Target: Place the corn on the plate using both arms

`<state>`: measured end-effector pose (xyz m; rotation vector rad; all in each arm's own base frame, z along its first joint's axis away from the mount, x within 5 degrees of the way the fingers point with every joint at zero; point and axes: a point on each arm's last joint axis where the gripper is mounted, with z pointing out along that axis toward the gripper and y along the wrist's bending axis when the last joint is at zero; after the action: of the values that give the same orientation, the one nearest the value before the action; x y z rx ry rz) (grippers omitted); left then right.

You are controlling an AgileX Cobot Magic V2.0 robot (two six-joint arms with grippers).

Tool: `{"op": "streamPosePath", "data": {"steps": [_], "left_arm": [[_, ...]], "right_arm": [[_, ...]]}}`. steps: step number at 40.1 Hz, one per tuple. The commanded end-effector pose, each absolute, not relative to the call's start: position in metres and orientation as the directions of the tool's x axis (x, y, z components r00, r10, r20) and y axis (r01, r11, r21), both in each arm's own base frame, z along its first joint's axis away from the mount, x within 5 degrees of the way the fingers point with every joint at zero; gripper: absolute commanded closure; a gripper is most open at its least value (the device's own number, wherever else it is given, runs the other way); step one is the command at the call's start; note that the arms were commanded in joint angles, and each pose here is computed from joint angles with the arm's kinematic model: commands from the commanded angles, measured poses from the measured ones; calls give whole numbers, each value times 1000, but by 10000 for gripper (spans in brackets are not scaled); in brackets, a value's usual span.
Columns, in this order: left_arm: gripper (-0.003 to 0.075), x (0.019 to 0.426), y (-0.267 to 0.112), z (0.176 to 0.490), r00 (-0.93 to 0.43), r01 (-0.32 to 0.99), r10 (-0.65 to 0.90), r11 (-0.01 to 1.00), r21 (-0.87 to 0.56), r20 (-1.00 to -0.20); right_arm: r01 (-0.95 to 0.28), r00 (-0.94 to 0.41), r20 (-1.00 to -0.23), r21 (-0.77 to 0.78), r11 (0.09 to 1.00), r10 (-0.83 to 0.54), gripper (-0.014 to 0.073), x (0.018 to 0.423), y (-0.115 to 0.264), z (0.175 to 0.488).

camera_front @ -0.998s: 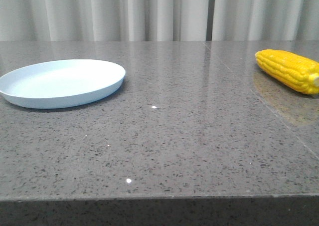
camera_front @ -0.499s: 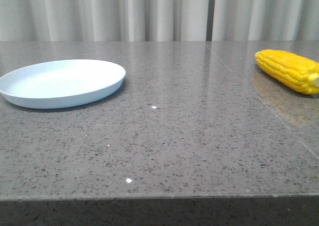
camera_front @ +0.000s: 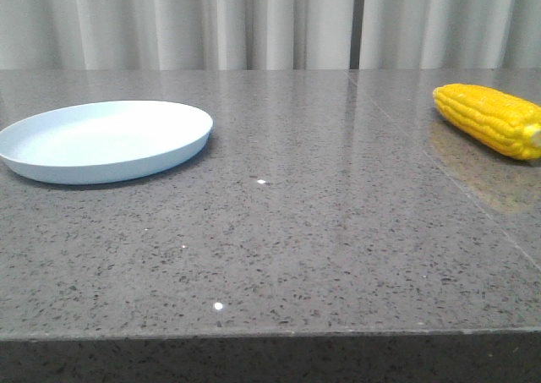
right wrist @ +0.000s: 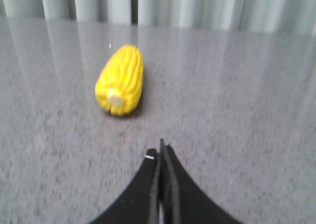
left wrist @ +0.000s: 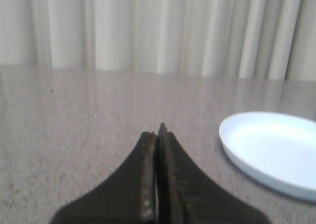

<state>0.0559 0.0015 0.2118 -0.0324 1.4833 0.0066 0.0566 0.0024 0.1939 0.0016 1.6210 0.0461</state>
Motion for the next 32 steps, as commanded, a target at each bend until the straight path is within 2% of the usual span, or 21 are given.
{"op": "streamPosePath", "data": {"steps": [1, 5, 9, 14, 19, 25, 32], "left_arm": [[741, 49, 1, 235, 313, -16, -16, 1000, -22, -949], [741, 45, 1, 254, 345, -18, -7, 1000, -14, -938], [741, 39, 1, 278, 314, -29, 14, 1000, 5, -949], [741, 38, 3, 306, 196, -59, 70, 996, 60, -978], [741, 51, 4, 324, 72, -67, 76, 995, 71, -995], [741, 73, 5, 329, -11, -61, 73, 995, 74, -997], [740, 77, 5, 328, -24, -59, 73, 995, 74, -997]], "right_arm": [[-8, 126, -991, 46, 999, 47, 655, 53, 0, 219], [-23, 134, -990, 45, 999, 48, 655, 47, 1, 240], [-48, 109, -993, 39, 998, 44, 655, 38, 4, 267], [-70, 57, -998, 32, 997, 36, 655, 33, 6, 300], [-73, -8, -999, 36, 997, 36, 655, 48, 7, 324], [-72, -81, -995, 56, 996, 50, 655, 72, 7, 334], [-74, -102, -993, 73, 995, 65, 624, 78, 7, 334]]}}
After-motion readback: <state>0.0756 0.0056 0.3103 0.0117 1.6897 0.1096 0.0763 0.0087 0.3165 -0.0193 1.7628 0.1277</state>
